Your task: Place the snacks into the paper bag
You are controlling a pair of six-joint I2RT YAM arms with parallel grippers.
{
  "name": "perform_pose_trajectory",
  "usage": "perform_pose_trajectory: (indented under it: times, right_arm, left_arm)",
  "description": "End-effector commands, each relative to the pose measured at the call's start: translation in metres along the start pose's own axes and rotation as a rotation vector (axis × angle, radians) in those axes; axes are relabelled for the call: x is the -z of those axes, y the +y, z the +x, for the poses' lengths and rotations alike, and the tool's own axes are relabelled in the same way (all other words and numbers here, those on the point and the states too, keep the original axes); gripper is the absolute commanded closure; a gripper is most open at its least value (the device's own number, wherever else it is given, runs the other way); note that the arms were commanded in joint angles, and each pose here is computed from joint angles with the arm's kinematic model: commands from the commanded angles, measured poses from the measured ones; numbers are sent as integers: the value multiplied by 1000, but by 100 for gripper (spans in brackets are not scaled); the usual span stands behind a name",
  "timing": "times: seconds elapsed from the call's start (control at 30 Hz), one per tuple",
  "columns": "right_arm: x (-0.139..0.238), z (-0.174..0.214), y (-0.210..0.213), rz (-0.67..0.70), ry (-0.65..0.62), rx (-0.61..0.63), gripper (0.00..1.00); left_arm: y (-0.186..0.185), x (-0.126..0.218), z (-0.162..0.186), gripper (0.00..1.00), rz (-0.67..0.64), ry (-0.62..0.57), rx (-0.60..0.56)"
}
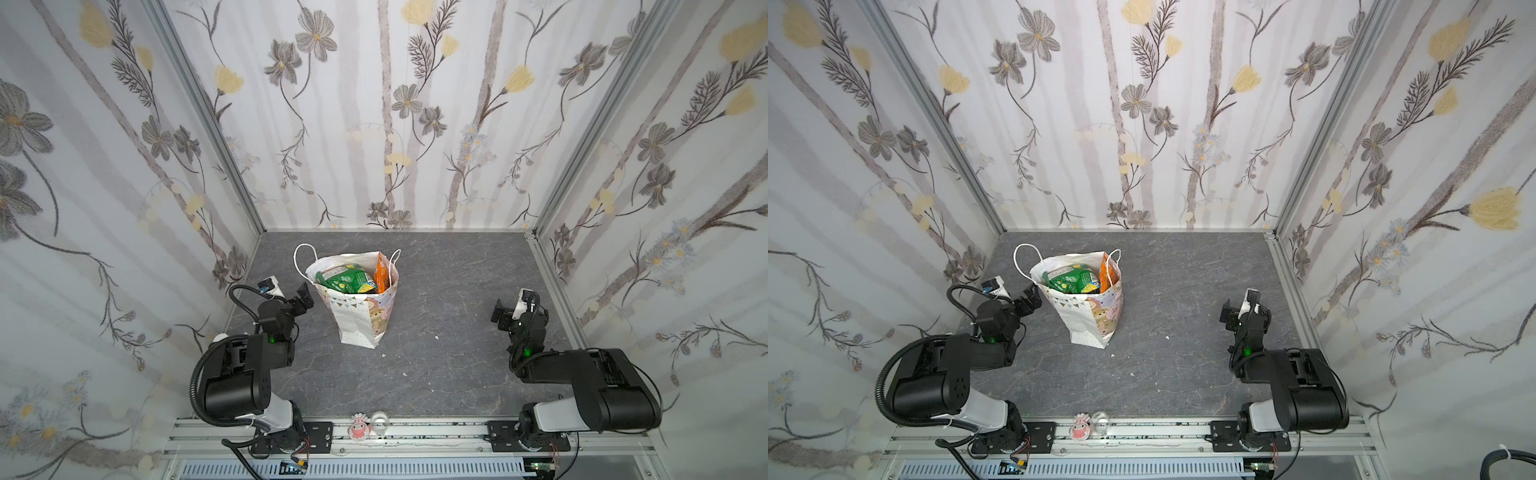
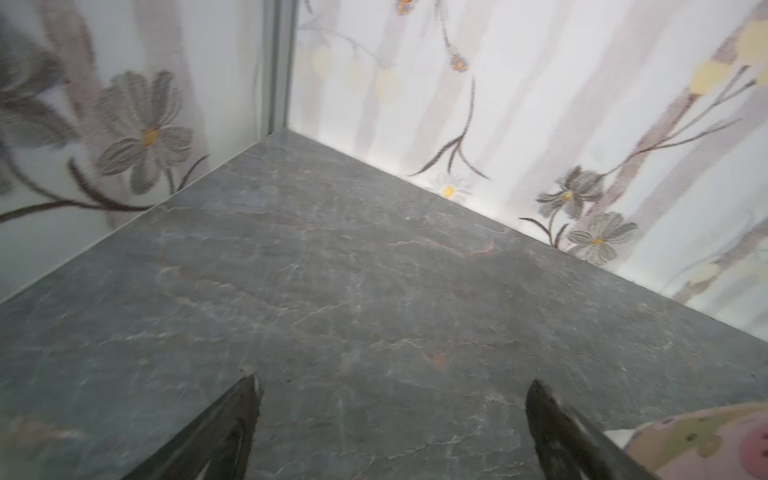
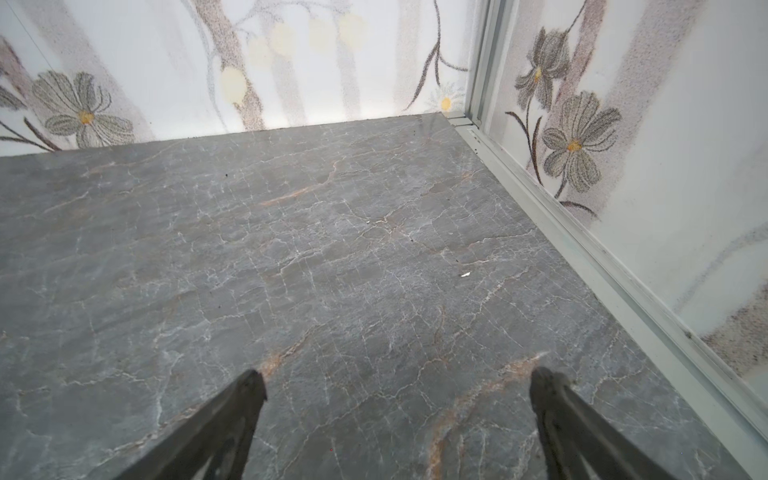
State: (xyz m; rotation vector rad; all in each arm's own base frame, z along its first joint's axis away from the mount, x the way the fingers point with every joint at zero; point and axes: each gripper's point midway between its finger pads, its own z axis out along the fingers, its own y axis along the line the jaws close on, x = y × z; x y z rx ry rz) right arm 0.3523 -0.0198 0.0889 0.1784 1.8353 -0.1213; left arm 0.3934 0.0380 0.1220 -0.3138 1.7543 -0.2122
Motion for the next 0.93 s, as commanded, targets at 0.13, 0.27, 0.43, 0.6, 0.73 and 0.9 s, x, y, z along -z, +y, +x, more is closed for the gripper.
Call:
perform_pose_trajectory:
  times: [0.13, 0.27, 0.43, 0.6, 0.73, 0.9]
  right_arm:
    - [4, -50, 2, -4, -208, -19, 0]
    - [0, -50, 3, -10, -197, -17, 0]
    - [0, -50, 4, -12, -196, -17, 1]
    - [0, -49, 4, -12, -195, -17, 0]
    - [0, -49, 3, -11, -194, -16, 0]
    - [0, -49, 3, -12, -196, -17, 0]
  left_arm:
    - [-32, 26, 3, 0, -5, -165, -212]
    - [-19, 14, 4, 0, -79, -124, -179]
    - [-20, 15, 3, 0, -74, -129, -182]
    - [-20, 15, 3, 0, -74, -131, -182]
    - [-20, 15, 2, 0, -75, -134, -183]
    - [-20, 15, 2, 0, -75, -134, -181]
